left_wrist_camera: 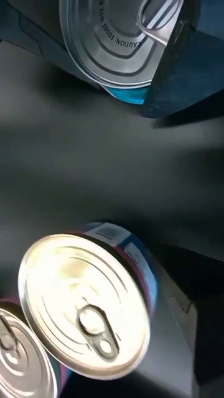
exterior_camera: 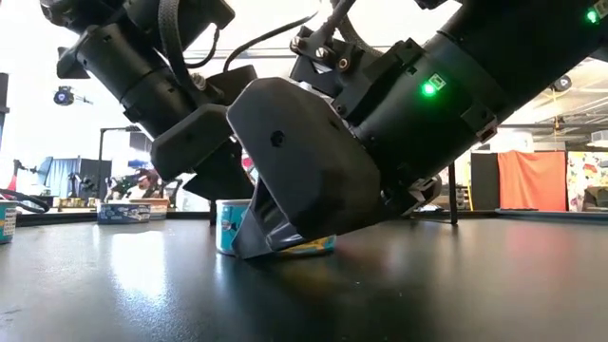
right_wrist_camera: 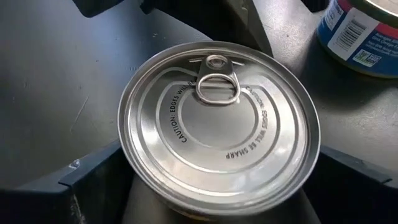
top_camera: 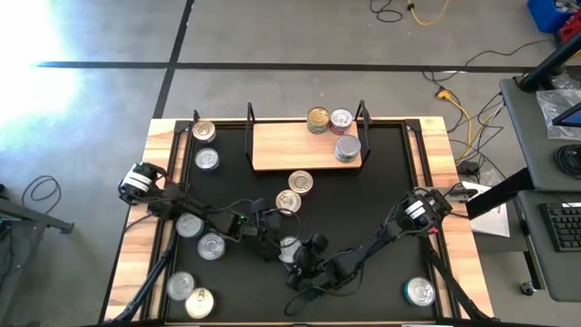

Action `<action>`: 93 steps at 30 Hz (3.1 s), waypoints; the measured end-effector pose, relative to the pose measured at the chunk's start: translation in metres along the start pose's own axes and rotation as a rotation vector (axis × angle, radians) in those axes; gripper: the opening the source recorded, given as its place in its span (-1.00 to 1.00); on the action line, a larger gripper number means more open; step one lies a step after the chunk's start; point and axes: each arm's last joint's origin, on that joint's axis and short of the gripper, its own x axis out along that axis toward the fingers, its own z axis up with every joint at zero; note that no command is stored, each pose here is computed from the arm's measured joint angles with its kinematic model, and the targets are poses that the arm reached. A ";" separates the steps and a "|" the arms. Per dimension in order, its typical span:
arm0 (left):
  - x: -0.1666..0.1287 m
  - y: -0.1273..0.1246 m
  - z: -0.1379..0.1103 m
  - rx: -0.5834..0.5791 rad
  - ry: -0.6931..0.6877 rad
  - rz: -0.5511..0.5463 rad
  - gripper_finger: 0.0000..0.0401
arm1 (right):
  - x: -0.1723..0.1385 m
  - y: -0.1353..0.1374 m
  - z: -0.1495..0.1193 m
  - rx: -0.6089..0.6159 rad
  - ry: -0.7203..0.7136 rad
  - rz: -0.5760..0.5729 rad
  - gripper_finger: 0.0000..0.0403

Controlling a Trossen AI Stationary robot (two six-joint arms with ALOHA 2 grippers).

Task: Stack canned seafood by type on shelf
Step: Put the yellow-blue tuna can on the shelf

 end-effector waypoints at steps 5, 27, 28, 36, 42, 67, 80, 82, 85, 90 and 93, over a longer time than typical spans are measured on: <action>0.007 -0.004 0.000 0.146 -0.003 -0.013 0.67 | 0.000 0.000 0.000 -0.041 0.018 0.016 0.99; -0.034 0.013 0.018 0.164 0.023 0.005 0.67 | -0.008 0.008 0.014 -0.055 0.121 0.139 0.85; -0.042 0.016 0.021 0.151 0.018 0.013 0.67 | -0.010 0.008 0.016 -0.057 0.129 0.144 0.84; -0.109 0.050 0.037 0.133 -0.040 0.054 0.67 | -0.030 -0.003 0.052 -0.098 0.167 0.169 0.84; -0.149 0.083 0.054 0.092 -0.182 0.060 0.67 | -0.045 -0.036 0.115 -0.085 0.083 0.169 0.83; -0.153 0.198 0.093 0.095 -0.286 0.043 0.48 | -0.007 -0.206 0.221 0.131 0.073 -0.090 0.84; -0.093 0.228 0.144 -0.042 -0.237 0.080 0.18 | 0.024 -0.240 0.183 0.067 0.074 -0.033 0.85; -0.087 0.235 0.149 -0.084 -0.265 0.089 0.16 | 0.028 -0.241 0.178 0.048 0.046 -0.026 0.85; -0.079 0.245 0.153 -0.134 -0.306 0.073 0.13 | 0.032 -0.244 0.168 0.024 0.038 -0.025 0.85; -0.058 0.248 0.150 -0.157 -0.250 0.039 0.01 | 0.040 -0.255 0.152 0.011 0.040 -0.040 0.85; -0.044 0.248 0.152 -0.159 -0.173 0.027 -0.21 | 0.045 -0.264 0.144 0.030 0.046 -0.017 0.85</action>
